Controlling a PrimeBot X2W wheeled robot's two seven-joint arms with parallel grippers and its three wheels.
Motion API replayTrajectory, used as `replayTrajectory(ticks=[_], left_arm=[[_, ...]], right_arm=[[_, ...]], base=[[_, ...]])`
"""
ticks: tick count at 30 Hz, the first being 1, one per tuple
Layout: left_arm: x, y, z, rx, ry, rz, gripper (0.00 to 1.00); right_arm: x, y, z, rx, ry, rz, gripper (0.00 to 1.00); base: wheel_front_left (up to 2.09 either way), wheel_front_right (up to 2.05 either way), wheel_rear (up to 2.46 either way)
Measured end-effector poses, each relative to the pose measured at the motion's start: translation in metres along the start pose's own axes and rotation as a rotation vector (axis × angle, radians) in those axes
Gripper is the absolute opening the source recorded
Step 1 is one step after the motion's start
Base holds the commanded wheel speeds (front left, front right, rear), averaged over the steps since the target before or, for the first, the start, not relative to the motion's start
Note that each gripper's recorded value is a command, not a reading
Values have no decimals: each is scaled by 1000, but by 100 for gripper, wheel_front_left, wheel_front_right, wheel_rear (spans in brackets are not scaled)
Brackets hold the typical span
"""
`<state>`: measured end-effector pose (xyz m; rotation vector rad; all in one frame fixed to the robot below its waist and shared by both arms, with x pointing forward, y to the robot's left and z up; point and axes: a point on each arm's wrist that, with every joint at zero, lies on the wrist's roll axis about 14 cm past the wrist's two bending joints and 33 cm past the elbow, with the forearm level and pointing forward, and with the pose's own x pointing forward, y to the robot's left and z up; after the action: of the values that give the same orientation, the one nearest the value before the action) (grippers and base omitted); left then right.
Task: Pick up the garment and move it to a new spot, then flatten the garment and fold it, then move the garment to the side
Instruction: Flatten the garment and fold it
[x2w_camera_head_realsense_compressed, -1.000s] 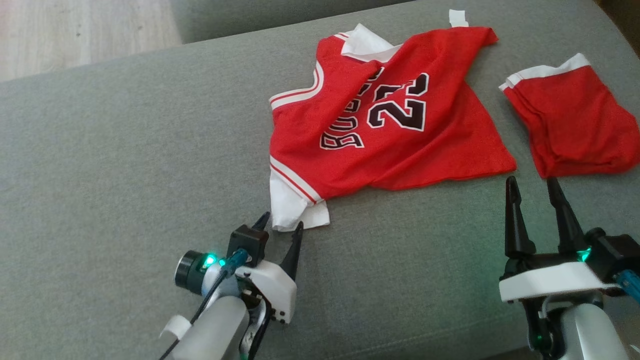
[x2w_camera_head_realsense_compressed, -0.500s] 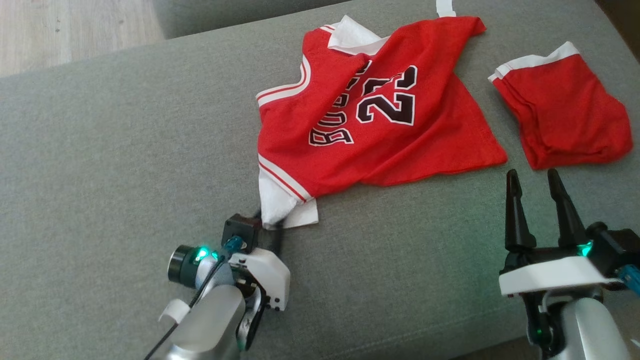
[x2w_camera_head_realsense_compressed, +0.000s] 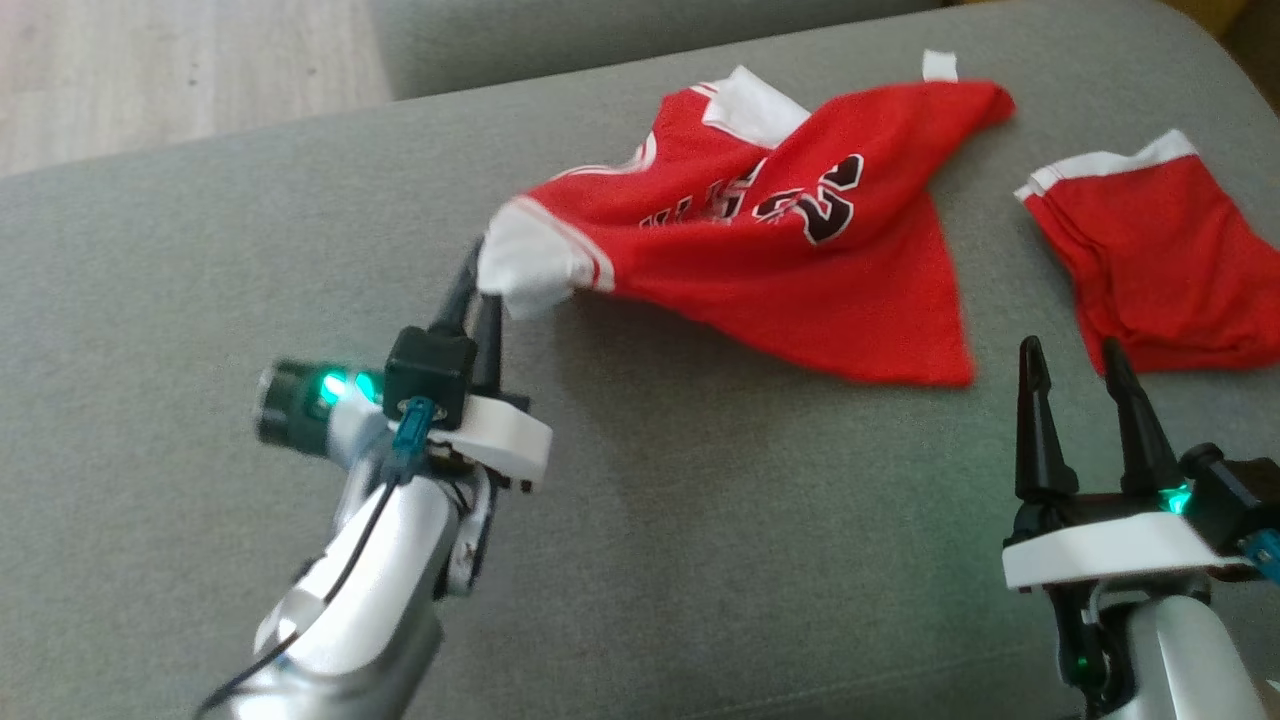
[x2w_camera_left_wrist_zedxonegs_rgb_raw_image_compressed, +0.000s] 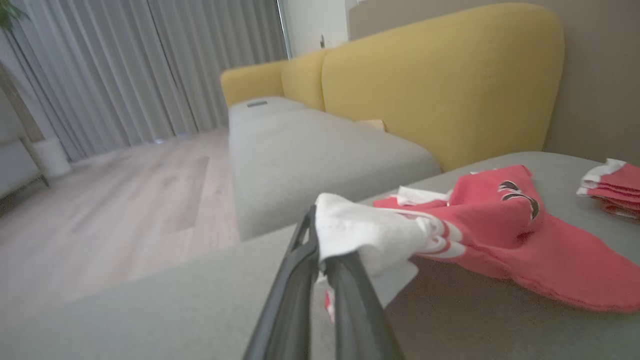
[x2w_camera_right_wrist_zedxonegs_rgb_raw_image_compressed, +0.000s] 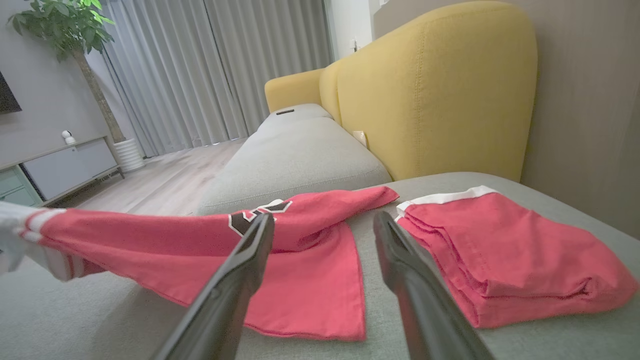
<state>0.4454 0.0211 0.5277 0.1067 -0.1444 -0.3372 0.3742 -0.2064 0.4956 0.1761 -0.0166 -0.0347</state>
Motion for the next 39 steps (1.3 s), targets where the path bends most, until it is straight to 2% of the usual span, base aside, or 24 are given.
replayTrajectory(ticks=[4,8,12,16,19,22,23,24,25,33,39], left_arm=[[-5,10,38,166,-149,-10,0],[-18,-16,25,287,-144,-161,0],[-46,-54,-31,364,0,-384,0],[-83,-81,-85,379,176,-556,0],[-101,-89,-113,391,293,-618,0],[-104,-94,-118,369,319,-616,0],[-104,-95,-118,362,321,-612,11],[-104,-96,-117,353,318,-608,74],[-104,-96,-117,352,318,-604,100],[-102,-79,-110,348,307,-526,100],[-101,-44,-102,352,304,-405,100]], right_arm=[[2,8,2,8,-8,25,100],[3,12,2,16,-8,36,100],[3,12,0,16,-3,36,100],[3,11,-1,22,1,30,100],[3,11,-2,22,4,30,100],[4,12,-4,23,12,33,100],[4,12,-3,23,12,34,100],[5,12,-3,23,11,35,100],[5,13,-3,23,11,37,100],[8,23,0,27,5,66,100],[11,31,7,30,-16,91,100]], base=[[0,0,0],[0,0,0],[0,0,0],[0,0,0],[0,0,0],[0,0,0],[0,0,0],[0,0,0],[0,0,0],[0,0,0],[0,0,0]])
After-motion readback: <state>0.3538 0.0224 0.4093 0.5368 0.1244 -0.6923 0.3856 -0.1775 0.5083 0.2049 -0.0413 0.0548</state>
